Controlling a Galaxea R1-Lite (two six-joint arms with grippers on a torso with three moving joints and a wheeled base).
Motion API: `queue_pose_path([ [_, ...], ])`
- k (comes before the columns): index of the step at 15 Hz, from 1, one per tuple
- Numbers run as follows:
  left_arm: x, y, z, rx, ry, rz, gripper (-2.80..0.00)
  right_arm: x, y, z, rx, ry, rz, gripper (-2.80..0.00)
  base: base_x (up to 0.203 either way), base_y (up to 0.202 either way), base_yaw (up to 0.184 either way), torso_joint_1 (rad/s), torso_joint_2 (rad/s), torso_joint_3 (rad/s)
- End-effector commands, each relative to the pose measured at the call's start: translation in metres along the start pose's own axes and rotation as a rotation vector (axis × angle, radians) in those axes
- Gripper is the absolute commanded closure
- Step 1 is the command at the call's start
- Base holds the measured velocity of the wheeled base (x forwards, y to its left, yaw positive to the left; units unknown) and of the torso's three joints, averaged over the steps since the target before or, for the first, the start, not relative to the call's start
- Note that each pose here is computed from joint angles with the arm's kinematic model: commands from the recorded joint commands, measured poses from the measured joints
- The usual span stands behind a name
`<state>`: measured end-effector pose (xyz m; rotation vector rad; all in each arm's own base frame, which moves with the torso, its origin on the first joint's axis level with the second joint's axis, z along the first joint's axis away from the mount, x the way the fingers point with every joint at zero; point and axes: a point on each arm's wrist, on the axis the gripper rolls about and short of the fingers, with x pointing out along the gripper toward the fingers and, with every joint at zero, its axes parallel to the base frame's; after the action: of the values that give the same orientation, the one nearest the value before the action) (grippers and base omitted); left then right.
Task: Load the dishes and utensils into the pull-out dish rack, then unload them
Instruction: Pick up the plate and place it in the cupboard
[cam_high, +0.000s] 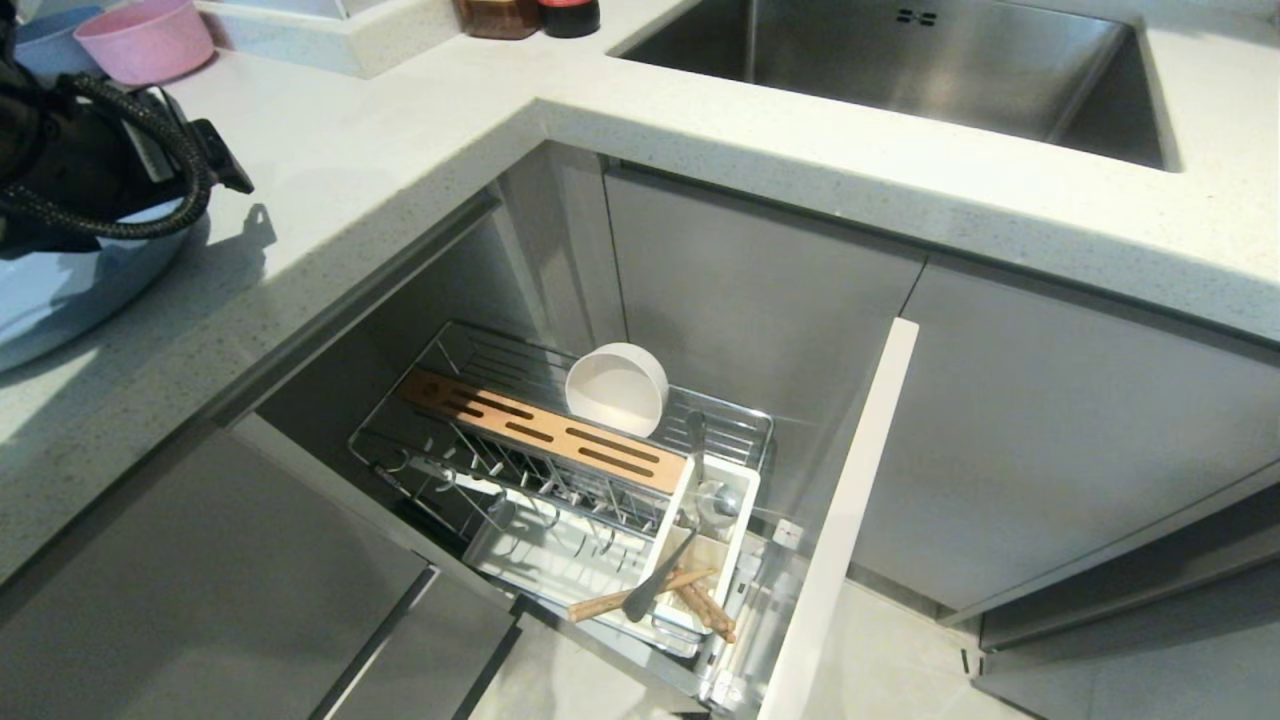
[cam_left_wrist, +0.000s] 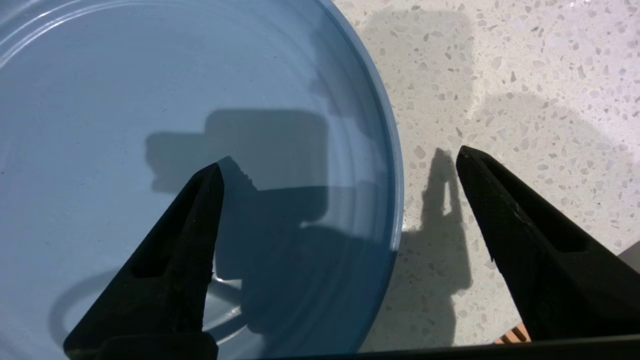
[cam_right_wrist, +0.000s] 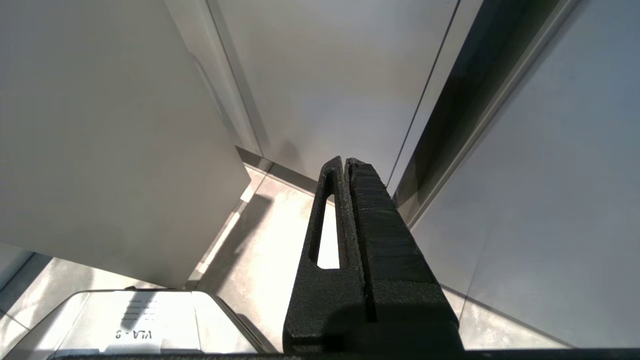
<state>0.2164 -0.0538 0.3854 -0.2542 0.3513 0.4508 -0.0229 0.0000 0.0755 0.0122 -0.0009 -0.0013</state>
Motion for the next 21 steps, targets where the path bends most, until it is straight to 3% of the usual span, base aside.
queue_pose_path([
  [1, 0.0033, -0.0014, -0.0014, 0.002, 0.006, 0.010, -2.80, 0.0002, 0.0000, -0.0004, 0.000, 0.002, 0.000, 0.00, 0.000, 0.000, 0.000, 0.000, 0.00, 0.000],
  [13, 0.0113, -0.0041, -0.0033, -0.005, 0.005, 0.050, -2.80, 0.0002, 0.0000, -0.0004, 0.000, 0.002, 0.000, 0.00, 0.000, 0.000, 0.000, 0.000, 0.00, 0.000],
  [14, 0.0114, -0.0042, -0.0034, -0.007, 0.005, 0.050, 0.00, 0.0002, 0.0000, -0.0003, 0.000, 0.002, 0.000, 0.00, 0.000, 0.000, 0.000, 0.000, 0.00, 0.000],
  [21, 0.0106, -0.0041, -0.0032, -0.027, 0.004, 0.047, 0.00, 0.0002, 0.0000, -0.0004, 0.000, 0.002, 0.000, 0.00, 0.000, 0.000, 0.000, 0.000, 0.00, 0.000],
])
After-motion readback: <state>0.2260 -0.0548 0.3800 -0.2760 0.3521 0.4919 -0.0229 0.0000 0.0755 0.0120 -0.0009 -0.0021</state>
